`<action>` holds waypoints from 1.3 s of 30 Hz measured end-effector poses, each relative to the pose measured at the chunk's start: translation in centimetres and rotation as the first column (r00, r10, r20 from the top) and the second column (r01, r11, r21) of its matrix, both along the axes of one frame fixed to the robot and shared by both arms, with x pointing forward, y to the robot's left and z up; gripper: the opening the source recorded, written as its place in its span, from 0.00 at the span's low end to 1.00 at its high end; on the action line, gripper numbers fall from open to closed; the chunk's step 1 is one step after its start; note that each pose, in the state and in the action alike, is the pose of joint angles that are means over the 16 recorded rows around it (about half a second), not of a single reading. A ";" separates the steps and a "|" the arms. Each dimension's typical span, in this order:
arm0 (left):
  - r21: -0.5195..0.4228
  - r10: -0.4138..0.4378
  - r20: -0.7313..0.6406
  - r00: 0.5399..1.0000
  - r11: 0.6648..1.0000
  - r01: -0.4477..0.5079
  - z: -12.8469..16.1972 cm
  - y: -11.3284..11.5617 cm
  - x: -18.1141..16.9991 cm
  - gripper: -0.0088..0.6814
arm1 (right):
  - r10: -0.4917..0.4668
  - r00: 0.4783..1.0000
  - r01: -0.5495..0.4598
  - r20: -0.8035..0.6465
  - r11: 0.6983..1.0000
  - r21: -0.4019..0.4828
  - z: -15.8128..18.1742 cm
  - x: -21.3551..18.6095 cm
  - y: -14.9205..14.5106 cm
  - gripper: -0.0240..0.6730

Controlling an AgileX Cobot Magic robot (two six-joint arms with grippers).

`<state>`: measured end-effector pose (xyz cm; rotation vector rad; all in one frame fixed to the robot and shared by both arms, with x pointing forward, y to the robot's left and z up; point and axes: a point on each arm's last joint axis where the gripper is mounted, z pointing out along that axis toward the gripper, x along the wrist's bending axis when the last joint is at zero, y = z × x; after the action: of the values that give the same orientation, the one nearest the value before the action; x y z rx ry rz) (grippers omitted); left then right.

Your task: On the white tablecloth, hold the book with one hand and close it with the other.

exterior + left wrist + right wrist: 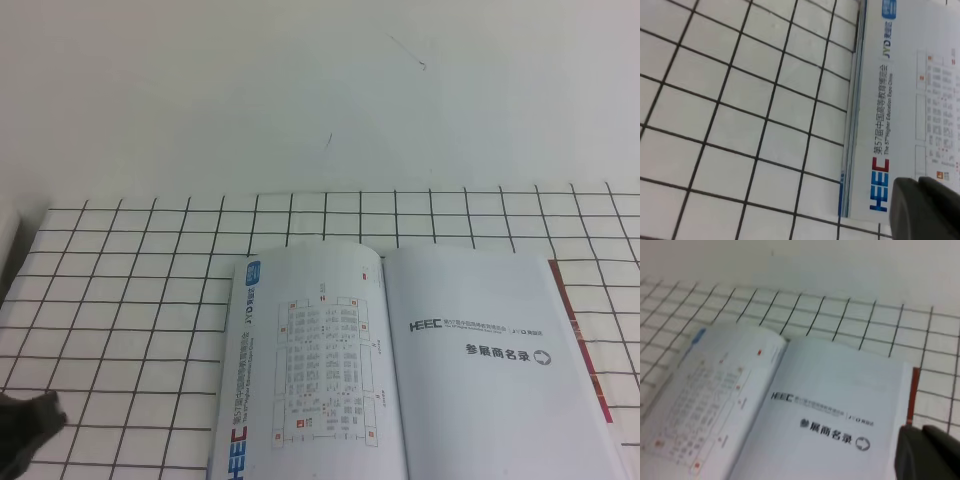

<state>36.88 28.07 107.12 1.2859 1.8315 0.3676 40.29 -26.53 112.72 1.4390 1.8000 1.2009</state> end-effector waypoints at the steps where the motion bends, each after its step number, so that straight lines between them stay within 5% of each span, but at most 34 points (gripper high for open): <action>1: -0.016 -0.012 -0.023 1.000 1.000 0.012 -0.7 -0.2 0.4 0.01 | 0.035 0.999 -0.035 -0.029 0.999 -0.009 -0.5 0.4 0.3 0.03; 6: -0.075 -0.092 -0.097 0.991 0.994 0.085 -3.5 -1.0 2.6 0.01 | 0.221 0.964 -0.228 -0.150 0.973 -0.035 -2.8 2.5 2.0 0.03; 17: -0.151 -0.223 -0.147 0.964 0.968 0.201 -8.5 -2.3 7.8 0.01 | 0.496 0.798 -0.518 -0.343 0.855 0.030 -7.5 7.9 7.4 0.03; 25: -0.215 -0.241 -0.202 0.949 0.957 0.197 -12.3 -2.8 10.4 0.01 | 0.526 0.720 -0.573 -0.452 0.818 0.039 -11.5 11.3 11.3 0.03; 39: -0.310 -0.336 -0.271 0.902 0.918 0.249 -17.7 -3.7 11.9 0.01 | 0.470 0.669 -0.561 -0.576 0.828 0.024 -18.6 14.8 13.3 0.03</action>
<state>48.81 24.41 89.44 1.4628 1.8296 -0.2656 55.06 -13.20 94.13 1.3048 2.8010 0.8782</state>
